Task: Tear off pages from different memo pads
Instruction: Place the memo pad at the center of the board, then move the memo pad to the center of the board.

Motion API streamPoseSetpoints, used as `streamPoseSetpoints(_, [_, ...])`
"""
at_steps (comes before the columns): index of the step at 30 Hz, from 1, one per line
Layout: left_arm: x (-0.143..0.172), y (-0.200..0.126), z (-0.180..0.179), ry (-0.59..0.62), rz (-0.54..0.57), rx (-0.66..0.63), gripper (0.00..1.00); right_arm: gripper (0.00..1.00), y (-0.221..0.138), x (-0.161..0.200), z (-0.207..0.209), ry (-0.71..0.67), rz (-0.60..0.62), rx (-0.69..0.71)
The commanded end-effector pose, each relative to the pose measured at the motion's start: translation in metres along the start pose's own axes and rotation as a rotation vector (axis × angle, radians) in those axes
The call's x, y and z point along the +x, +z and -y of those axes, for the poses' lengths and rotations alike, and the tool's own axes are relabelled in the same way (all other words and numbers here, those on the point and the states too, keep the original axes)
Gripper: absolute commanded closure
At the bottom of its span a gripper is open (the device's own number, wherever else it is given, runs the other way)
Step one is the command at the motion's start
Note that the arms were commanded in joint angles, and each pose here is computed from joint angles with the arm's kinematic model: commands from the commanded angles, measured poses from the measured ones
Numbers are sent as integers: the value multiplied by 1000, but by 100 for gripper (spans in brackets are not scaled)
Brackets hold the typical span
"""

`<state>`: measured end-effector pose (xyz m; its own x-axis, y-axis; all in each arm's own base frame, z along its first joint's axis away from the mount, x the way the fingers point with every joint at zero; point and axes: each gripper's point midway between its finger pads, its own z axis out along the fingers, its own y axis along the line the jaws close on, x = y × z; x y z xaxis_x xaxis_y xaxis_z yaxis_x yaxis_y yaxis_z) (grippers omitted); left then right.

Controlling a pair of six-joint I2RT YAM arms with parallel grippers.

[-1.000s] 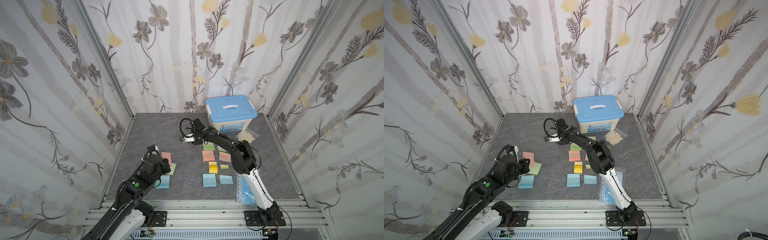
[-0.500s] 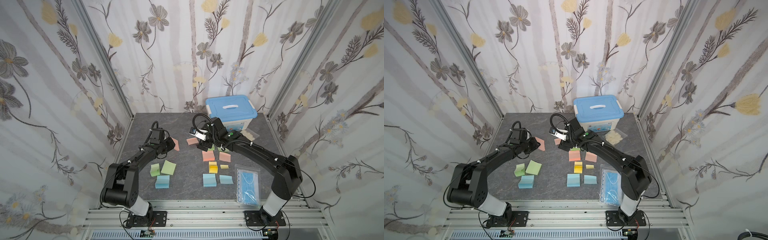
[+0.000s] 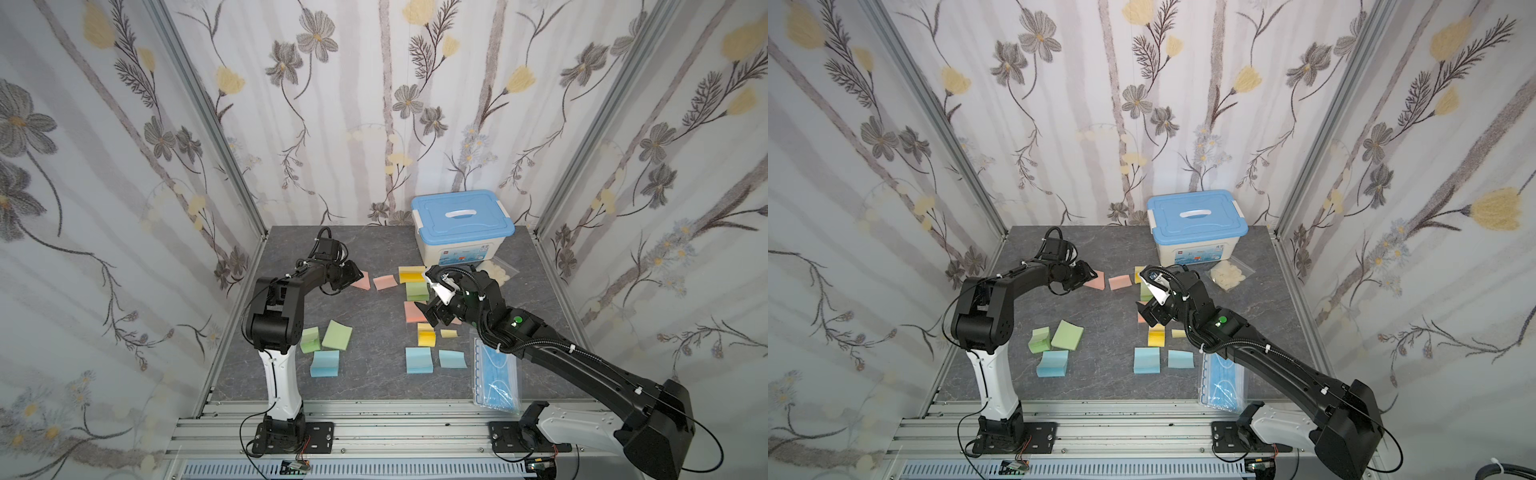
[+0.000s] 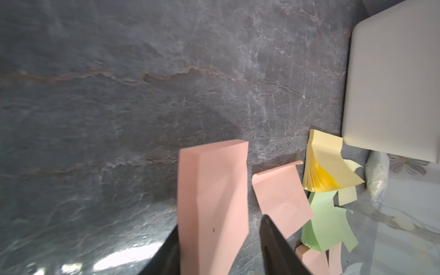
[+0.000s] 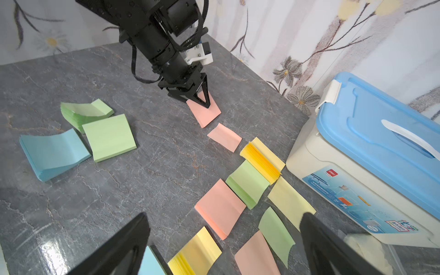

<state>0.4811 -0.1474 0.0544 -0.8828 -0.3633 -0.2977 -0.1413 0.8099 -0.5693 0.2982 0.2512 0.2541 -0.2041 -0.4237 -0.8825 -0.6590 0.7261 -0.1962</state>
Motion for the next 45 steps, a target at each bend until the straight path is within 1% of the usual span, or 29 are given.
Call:
streamPoseSetpoints(1, [2, -15, -15, 34, 34, -124, 27, 0, -5, 2, 7, 106, 30, 37])
streamPoseSetpoints(3, [4, -29, -25, 44, 72, -215, 23, 0, -6, 6, 8, 152, 34, 40])
streamPoseSetpoints(4, [8, -39, -32, 45, 95, -269, 23, 0, -4, 9, 7, 167, 30, 31])
streamPoseSetpoints(7, [33, -67, -53, 29, 127, -364, 23, 0, 1, 21, -4, 182, -19, -20])
streamPoseSetpoints(10, [67, -88, -70, 14, 134, -389, 23, 0, 5, 36, -14, 219, -106, -49])
streamPoseSetpoints(13, [90, -105, -84, 3, 159, -402, 23, 0, 7, 43, -28, 254, -119, -82])
streamPoseSetpoints(16, [106, -108, -85, -9, 149, -363, 23, 0, 7, 43, -45, 252, -112, -114])
streamPoseSetpoints(20, [136, -93, -68, -26, 70, -252, 24, 0, 6, 44, -58, 232, -121, -100])
streamPoseSetpoints(24, [167, -91, -50, 18, 42, -231, 24, 0, -1, 49, -62, 235, -137, -97])
streamPoseSetpoints(29, [200, -96, 2, 83, 38, -114, 23, 0, -14, 53, -49, 246, -123, -30])
streamPoseSetpoints(31, [215, -91, 25, 89, 22, -42, 23, 0, -21, 56, -40, 258, -108, 15])
streamPoseSetpoints(34, [232, -88, 58, 95, -10, 72, 23, 0, -25, 59, -34, 278, -99, 41])
streamPoseSetpoints(36, [238, -91, 72, 132, -18, 90, 23, 0, -25, 62, -36, 294, -110, 38])
streamPoseSetpoints(37, [236, -96, 75, 158, -4, 74, 23, 0, -24, 65, -36, 305, -123, 37])
streamPoseSetpoints(38, [234, -98, 70, 185, 13, 31, 23, 2, -24, 69, -37, 318, -137, 39])
streamPoseSetpoints(39, [225, -110, 67, 212, 58, -2, 23, 5, -22, 74, -39, 338, -157, 37])
streamPoseSetpoints(41, [207, -125, 50, 259, 141, -107, 21, 12, -18, 84, -46, 389, -202, 22])
streamPoseSetpoints(42, [200, -129, 45, 277, 161, -133, 21, 20, -15, 89, -52, 420, -225, -1])
streamPoseSetpoints(43, [193, -130, 40, 274, 162, -142, 22, 27, -11, 94, -60, 447, -253, -29])
streamPoseSetpoints(45, [185, -128, 34, 256, 140, -135, 27, 36, -4, 103, -88, 447, -309, -96])
